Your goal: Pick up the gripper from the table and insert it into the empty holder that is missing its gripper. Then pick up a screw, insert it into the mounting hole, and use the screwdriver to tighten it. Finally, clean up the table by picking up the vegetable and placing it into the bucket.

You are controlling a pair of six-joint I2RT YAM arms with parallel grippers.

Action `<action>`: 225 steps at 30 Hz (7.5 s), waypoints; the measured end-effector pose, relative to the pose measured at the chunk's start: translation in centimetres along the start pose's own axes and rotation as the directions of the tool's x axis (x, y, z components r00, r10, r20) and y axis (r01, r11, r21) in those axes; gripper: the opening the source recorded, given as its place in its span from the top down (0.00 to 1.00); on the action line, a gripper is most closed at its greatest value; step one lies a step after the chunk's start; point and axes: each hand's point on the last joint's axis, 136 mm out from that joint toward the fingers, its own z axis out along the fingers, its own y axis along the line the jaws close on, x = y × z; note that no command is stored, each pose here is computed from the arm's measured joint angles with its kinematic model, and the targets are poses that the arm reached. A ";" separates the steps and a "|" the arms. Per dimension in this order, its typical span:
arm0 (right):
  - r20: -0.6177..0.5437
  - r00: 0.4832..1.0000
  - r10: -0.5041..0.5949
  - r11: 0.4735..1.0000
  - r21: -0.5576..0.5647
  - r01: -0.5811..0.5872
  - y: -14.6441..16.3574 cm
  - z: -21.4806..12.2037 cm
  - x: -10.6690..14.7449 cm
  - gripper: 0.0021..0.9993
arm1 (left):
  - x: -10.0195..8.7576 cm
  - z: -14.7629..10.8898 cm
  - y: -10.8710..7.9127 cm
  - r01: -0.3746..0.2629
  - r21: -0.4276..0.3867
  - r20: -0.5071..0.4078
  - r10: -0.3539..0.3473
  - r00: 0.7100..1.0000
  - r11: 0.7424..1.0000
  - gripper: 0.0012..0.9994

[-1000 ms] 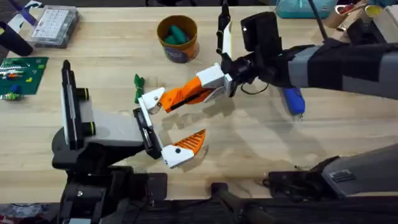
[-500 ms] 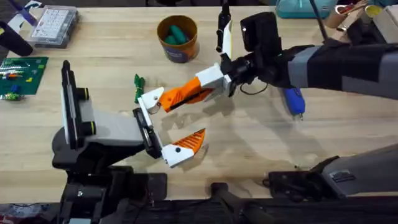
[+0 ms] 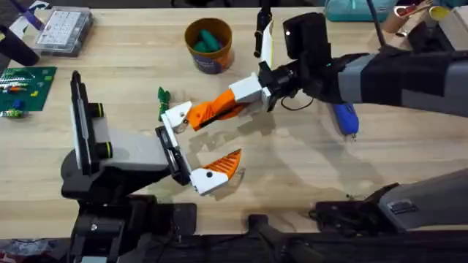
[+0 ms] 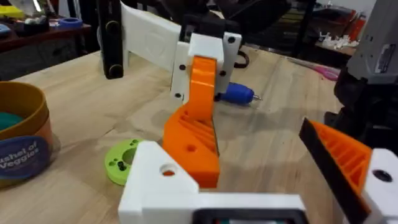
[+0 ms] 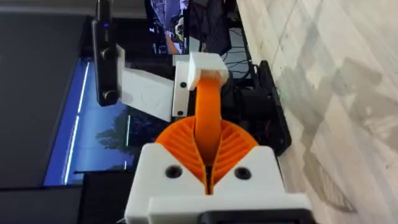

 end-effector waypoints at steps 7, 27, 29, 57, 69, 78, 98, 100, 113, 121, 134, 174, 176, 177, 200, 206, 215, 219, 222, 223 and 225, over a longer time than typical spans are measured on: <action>-0.003 1.000 0.001 1.000 -0.002 -0.001 -0.1 0.0 0.0 0.99 | 0.0 0.0 0.0 0.001 0.000 -0.001 -0.001 1.000 1.000 0.01; -0.006 1.000 0.002 1.000 -0.006 -0.002 0.0 0.0 0.1 0.99 | 0.0 0.0 0.0 0.001 0.000 -0.001 -0.001 1.000 1.000 0.01; -0.010 1.000 0.005 1.000 -0.009 -0.005 0.1 0.0 0.1 0.99 | 0.0 0.0 0.0 0.001 0.000 0.000 -0.001 1.000 1.000 0.01; 0.001 0.998 0.064 0.997 -0.052 -0.063 -0.3 0.6 0.3 0.99 | 0.1 0.0 0.0 0.004 0.002 -0.002 -0.004 1.000 1.000 0.01; -0.005 0.997 0.077 0.996 -0.050 -0.078 -0.9 1.5 0.2 0.99 | 0.3 0.0 -0.1 0.032 0.005 -0.009 -0.032 0.999 0.999 0.01; 0.001 0.997 0.082 0.996 -0.043 -0.082 -0.9 2.3 0.2 0.99 | 0.3 0.0 -0.2 0.033 0.011 -0.009 -0.033 0.999 0.999 0.01; 0.026 0.995 0.094 0.995 -0.036 -0.093 -1.1 2.8 -0.2 0.99 | 0.4 0.0 -0.1 0.044 0.010 -0.011 -0.044 0.999 0.999 0.01; 0.026 0.995 0.093 0.995 -0.036 -0.092 -1.1 2.9 -0.2 0.99 | 0.4 0.0 -0.1 0.044 0.010 -0.011 -0.044 0.999 0.999 0.01; 0.040 0.995 0.096 0.995 -0.032 -0.095 -1.2 3.1 -0.4 0.99 | 0.4 0.0 -0.1 0.049 0.005 -0.012 -0.049 0.999 0.999 0.01; 0.047 0.994 0.094 0.995 -0.029 -0.093 -1.1 3.3 -0.5 0.99 | 0.4 0.0 0.1 0.049 -0.007 -0.010 -0.049 0.999 0.999 0.01; 0.057 0.994 0.094 0.995 -0.027 -0.092 -1.2 3.3 -0.7 0.99 | 0.4 0.0 0.3 0.049 -0.013 -0.010 -0.049 0.999 0.999 0.01; 0.091 0.991 0.097 0.995 -0.020 -0.096 -1.3 3.2 -1.3 0.99 | 0.4 0.0 0.4 0.050 -0.020 -0.009 -0.050 0.999 0.999 0.01; 0.091 0.991 0.097 0.995 -0.020 -0.096 -1.3 3.2 -1.3 0.99 | 0.4 0.0 0.4 0.050 -0.021 -0.009 -0.050 0.999 0.999 0.01; 0.091 0.991 0.097 0.995 -0.020 -0.096 -1.3 3.2 -1.3 0.99 | 0.4 0.0 0.4 0.050 -0.021 -0.009 -0.050 0.999 0.999 0.01; 0.151 0.977 0.149 0.989 0.001 -0.151 -2.7 3.2 -2.3 0.10 | 0.0 0.0 -0.1 0.022 0.007 -0.001 -0.022 1.000 1.000 0.01; 0.171 0.973 0.154 0.987 0.007 -0.158 -3.0 3.1 -2.6 0.00 | 0.0 0.0 -0.3 0.017 0.017 -0.002 -0.017 1.000 1.000 0.01; 0.180 0.972 0.153 0.987 0.009 -0.158 -3.0 3.1 -2.8 0.00 | 0.0 0.0 -0.3 0.016 0.017 -0.002 -0.016 1.000 1.000 0.01; 0.181 0.971 0.153 0.987 0.009 -0.158 -3.0 3.1 -2.8 0.00 | 0.0 0.0 -0.3 0.016 0.017 -0.002 -0.016 1.000 1.000 0.01; 0.185 0.971 0.154 0.987 0.009 -0.158 -3.1 2.9 -2.9 0.00 | 0.0 0.0 -0.3 0.016 0.017 -0.002 -0.016 1.000 1.000 0.01; 0.190 0.970 0.154 0.987 0.008 -0.159 -3.1 2.8 -3.0 0.00 | 0.0 0.0 -0.3 0.016 0.017 -0.002 -0.016 1.000 1.000 0.01; 0.204 0.967 0.155 0.987 0.007 -0.160 -3.1 2.3 -3.3 0.00 | 0.0 0.0 -0.3 0.016 0.018 -0.002 -0.016 1.000 1.000 0.01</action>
